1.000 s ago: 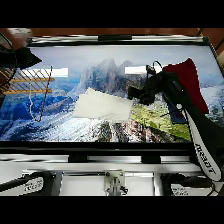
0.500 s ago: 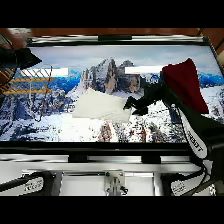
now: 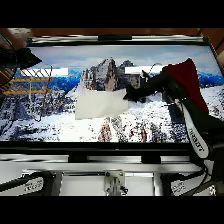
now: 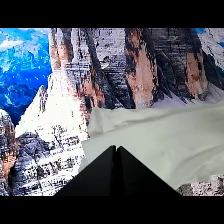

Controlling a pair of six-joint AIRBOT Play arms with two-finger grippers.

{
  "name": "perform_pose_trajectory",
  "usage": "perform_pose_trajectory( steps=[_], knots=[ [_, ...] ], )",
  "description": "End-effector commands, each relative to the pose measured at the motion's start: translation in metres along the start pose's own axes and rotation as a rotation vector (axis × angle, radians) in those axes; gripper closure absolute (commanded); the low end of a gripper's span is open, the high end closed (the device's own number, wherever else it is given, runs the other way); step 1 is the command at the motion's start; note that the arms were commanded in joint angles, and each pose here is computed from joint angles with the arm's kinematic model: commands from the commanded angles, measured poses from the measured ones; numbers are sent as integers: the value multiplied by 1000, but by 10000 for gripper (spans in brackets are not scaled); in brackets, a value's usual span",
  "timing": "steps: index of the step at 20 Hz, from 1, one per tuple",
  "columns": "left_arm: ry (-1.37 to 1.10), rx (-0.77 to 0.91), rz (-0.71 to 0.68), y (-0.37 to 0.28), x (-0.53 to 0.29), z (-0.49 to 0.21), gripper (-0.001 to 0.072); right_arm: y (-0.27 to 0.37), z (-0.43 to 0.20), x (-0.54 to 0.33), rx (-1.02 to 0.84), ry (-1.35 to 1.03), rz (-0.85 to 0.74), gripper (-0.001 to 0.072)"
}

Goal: Fold the shirts.

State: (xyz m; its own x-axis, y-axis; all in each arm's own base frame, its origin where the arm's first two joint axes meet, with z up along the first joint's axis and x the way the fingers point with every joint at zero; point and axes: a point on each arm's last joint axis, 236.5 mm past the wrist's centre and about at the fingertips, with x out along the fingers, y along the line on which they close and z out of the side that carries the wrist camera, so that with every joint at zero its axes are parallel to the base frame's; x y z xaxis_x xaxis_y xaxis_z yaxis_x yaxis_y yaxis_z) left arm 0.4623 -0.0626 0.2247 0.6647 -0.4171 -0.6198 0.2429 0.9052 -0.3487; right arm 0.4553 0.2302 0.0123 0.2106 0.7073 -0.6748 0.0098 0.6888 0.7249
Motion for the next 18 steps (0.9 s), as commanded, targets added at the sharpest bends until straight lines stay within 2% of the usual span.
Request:
perform_pose_trajectory(
  steps=[1, 4, 8, 13, 18],
  knots=[
    [0, 0, 0, 0, 0, 0, 669, 70, 69, -94, -84, -254, 135, 656],
    [3, 0, -1, 0, 0, -1, 668, 91, 128, -189, -56, -525, 179, 656],
    [4, 0, -1, 0, 0, -1, 668, 78, 186, -283, 3, -832, 199, 657],
    [5, -1, -1, 0, 0, -1, 668, 50, 230, -351, 62, -1140, 202, 657],
    [72, 20, -38, -16, 4, -17, 668, 23, 258, -379, 22, -1342, 113, 657]
  ],
)
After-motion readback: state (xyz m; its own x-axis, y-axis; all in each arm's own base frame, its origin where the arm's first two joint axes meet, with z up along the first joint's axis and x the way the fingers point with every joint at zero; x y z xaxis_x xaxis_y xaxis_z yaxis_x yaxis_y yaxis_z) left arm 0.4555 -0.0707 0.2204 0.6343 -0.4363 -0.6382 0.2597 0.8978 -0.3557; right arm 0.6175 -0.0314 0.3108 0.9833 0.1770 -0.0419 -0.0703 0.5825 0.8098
